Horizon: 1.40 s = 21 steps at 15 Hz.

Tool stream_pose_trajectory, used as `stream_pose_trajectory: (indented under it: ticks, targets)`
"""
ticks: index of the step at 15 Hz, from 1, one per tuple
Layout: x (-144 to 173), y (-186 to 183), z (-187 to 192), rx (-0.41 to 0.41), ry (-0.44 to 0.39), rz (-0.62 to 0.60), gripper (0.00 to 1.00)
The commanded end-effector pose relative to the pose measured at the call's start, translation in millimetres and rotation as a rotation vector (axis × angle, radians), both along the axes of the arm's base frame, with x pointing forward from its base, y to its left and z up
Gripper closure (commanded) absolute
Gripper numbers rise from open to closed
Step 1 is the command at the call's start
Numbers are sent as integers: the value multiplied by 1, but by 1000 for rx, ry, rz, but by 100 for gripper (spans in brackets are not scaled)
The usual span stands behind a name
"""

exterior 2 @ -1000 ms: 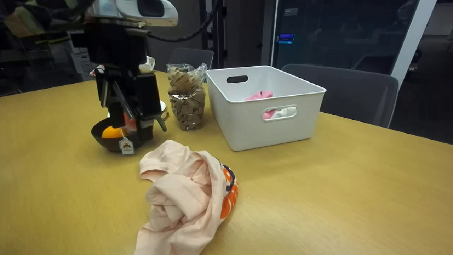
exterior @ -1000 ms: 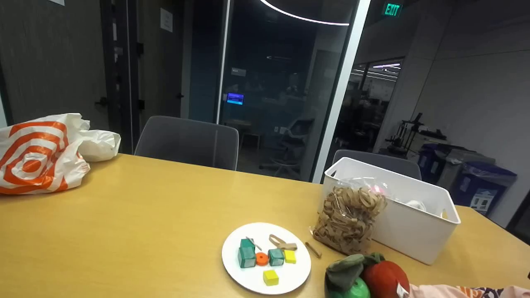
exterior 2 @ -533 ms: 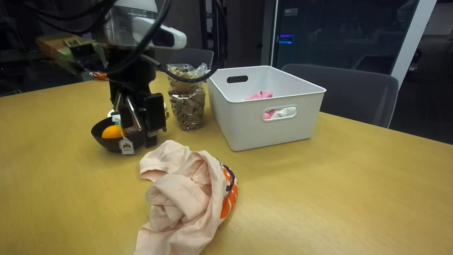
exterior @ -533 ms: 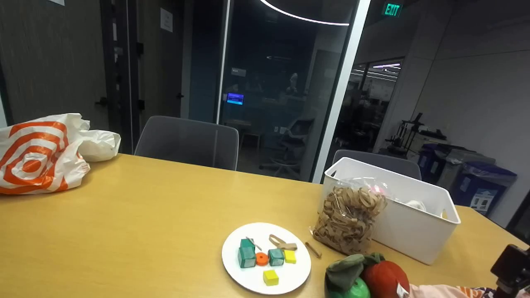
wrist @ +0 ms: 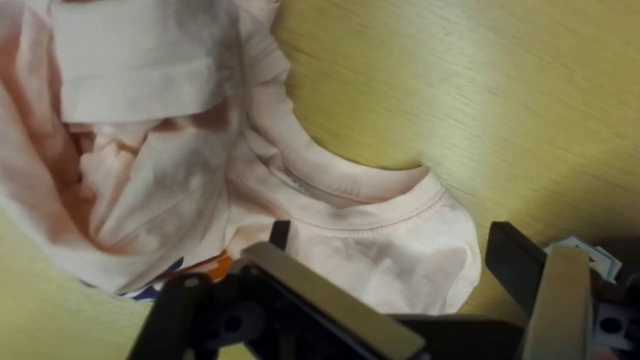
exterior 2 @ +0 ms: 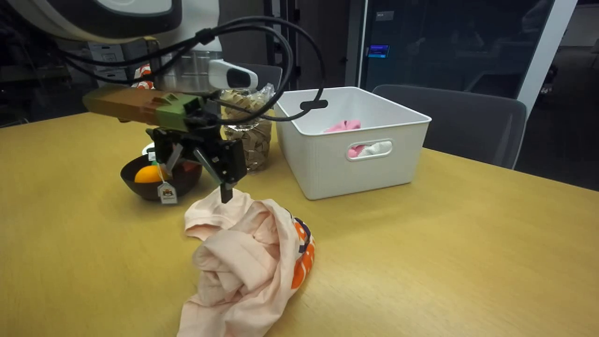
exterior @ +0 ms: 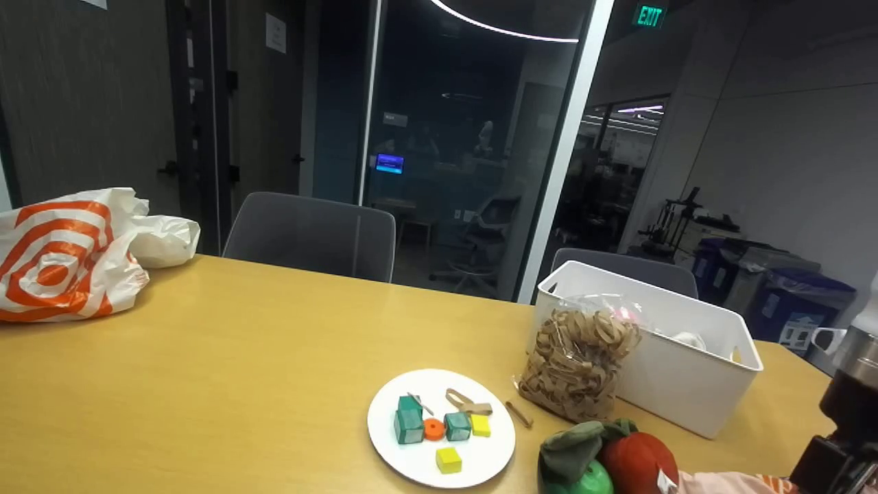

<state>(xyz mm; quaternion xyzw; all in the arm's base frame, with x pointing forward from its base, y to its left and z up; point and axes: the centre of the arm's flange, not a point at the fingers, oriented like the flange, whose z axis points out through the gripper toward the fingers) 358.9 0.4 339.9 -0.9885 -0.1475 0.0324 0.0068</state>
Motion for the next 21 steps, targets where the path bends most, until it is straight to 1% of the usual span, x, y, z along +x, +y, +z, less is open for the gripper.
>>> stream_pose_trajectory:
  ticks: [1,2,5,6,7,8,9,13,16,19,21]
  targets:
    - [-19,-4,-36,-83,-76,130,0]
    - [-19,-6,-41,-95,-89,155,0]
    - [-20,-12,-61,-95,-108,211,0]
    - [-22,-16,-67,-90,-107,225,0]
    - [-26,-20,-70,-77,-87,249,0]
    - [-29,-22,-67,-51,-74,271,0]
    - [24,-12,-50,-78,-59,225,0]
    - [24,-14,-56,-75,-44,227,0]
    - [18,-10,-56,-100,-45,287,0]
    - [3,-17,-57,-113,12,322,0]
    - [-6,-18,-68,-98,47,360,0]
